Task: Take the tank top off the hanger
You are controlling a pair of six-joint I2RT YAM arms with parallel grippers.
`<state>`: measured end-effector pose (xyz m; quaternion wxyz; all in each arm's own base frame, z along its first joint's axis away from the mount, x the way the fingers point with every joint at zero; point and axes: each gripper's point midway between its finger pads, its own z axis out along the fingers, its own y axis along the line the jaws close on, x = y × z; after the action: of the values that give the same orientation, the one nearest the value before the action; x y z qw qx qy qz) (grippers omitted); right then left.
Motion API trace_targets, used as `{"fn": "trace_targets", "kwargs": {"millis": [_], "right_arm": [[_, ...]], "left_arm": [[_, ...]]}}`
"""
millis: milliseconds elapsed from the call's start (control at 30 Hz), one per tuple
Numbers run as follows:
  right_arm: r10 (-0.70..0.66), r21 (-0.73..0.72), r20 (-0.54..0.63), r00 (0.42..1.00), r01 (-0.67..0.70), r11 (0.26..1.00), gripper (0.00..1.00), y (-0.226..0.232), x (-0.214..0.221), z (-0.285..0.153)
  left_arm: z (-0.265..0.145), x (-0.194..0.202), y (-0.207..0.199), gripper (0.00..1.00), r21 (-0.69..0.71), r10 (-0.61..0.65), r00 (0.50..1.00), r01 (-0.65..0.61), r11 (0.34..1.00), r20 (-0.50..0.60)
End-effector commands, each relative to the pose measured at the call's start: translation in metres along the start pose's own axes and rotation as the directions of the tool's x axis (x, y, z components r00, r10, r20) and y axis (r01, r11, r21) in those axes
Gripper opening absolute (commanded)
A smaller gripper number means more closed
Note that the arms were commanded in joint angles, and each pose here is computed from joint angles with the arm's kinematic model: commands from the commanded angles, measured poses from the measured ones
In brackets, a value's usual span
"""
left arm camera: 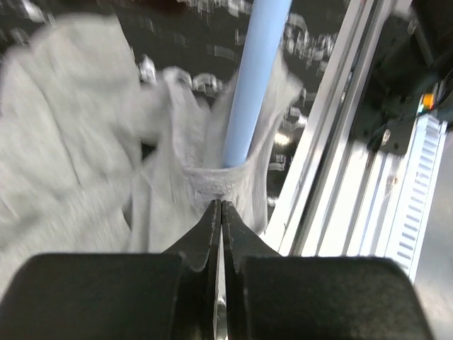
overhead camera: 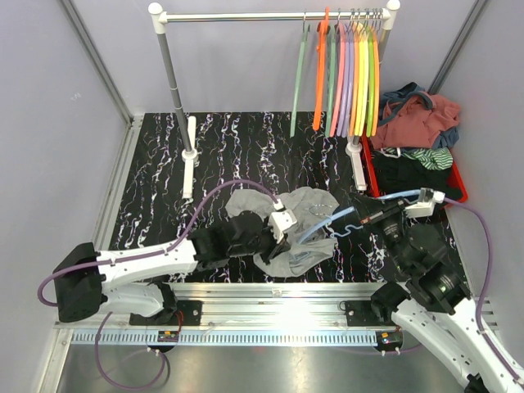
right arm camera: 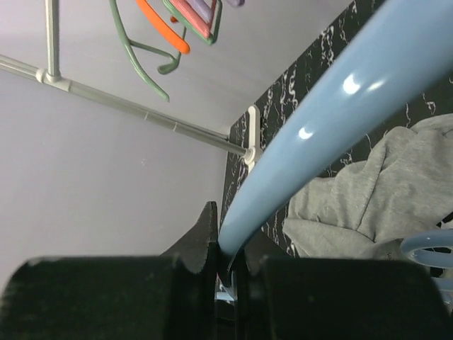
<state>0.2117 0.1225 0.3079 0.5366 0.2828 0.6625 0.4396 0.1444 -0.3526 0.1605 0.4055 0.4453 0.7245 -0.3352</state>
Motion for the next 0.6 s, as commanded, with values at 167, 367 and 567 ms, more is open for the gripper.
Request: {"fn": "trace_targets", "kwargs": {"millis": [167,367,567], "right_arm": [[0.068,-0.086,0.268,0.961,-0.046,0.995,0.00,0.032,-0.073,-0.034],[0.116,-0.114,0.291,0.950,-0.086,0.990,0.00,0.033,-0.079,-0.040],[0.135,-0.118,0.265,0.955,-0.106,0.987,0.00,0.037,-0.078,-0.046]], "left_arm": [[-0.010,0.055,-0.025,0.00,0.091,-0.147,0.987,0.152,0.984,-0.065],[-0.014,0.046,-0.015,0.26,-0.004,-0.150,0.989,0.150,0.989,-0.016],[-0.048,-0.019,0.010,0.99,-0.135,-0.016,0.981,0.043,0.990,0.195]]}}
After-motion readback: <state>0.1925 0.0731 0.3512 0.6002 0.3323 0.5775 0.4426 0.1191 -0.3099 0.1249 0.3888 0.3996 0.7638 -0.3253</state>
